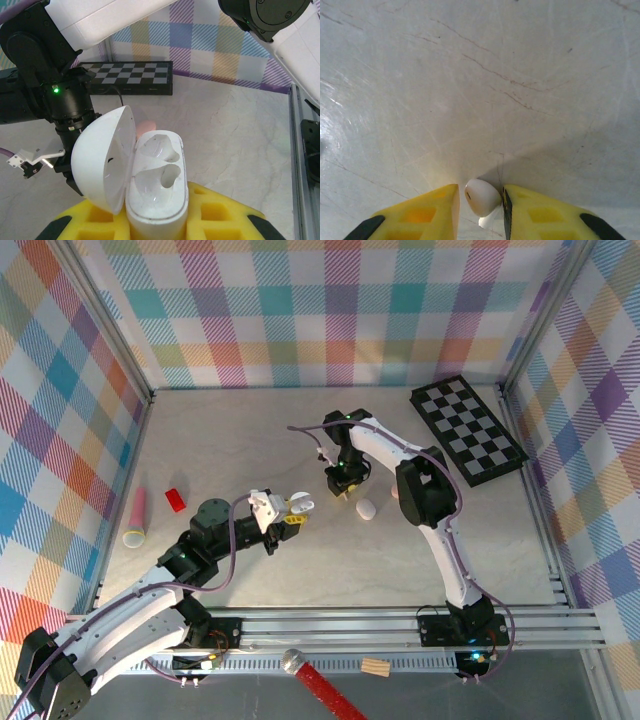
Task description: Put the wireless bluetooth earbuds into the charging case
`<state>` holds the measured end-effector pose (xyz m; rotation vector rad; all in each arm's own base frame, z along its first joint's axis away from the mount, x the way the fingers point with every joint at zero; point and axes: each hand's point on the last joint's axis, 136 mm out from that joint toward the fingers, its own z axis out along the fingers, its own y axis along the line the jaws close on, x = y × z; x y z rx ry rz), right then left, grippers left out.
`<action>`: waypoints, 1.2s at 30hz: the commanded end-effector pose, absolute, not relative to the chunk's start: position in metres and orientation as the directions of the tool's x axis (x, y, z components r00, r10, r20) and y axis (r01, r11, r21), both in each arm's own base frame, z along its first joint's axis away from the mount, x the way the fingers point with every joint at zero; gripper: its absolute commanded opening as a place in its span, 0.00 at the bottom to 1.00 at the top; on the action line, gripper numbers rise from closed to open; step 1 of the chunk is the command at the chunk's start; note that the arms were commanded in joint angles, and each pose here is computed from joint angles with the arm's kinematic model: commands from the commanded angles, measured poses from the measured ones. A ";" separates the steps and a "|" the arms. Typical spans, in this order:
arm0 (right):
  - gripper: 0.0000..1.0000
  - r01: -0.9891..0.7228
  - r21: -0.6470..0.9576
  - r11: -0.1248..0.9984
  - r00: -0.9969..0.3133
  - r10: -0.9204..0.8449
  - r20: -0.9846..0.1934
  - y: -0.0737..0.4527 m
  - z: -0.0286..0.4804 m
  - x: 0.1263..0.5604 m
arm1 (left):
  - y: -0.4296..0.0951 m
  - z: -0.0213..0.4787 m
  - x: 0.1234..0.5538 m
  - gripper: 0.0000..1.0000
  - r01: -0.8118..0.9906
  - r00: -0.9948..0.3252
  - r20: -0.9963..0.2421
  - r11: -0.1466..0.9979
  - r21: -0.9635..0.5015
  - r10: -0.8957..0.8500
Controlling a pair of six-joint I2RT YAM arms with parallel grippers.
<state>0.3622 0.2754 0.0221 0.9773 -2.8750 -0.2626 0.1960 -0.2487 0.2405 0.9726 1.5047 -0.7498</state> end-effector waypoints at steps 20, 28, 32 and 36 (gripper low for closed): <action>0.22 -0.524 0.075 0.849 -0.832 -0.490 -0.262 0.270 0.062 0.392 | -0.245 0.255 0.208 0.00 0.848 -0.001 -0.992 0.526 0.067 0.127; 0.21 -0.535 0.129 0.835 -0.762 -0.411 -0.501 0.274 0.105 0.385 | -0.248 0.246 0.214 0.00 0.847 -0.040 -0.991 0.530 0.033 0.126; 0.21 -0.518 0.130 0.845 -0.740 -0.367 -0.563 0.264 0.125 0.374 | -0.248 0.239 0.221 0.00 0.845 -0.083 -0.988 0.535 0.000 0.132; 0.20 -0.532 0.163 0.831 -0.696 -0.320 -0.643 0.261 0.149 0.361 | -0.250 0.237 0.227 0.00 0.854 -0.120 -0.986 0.519 -0.044 0.114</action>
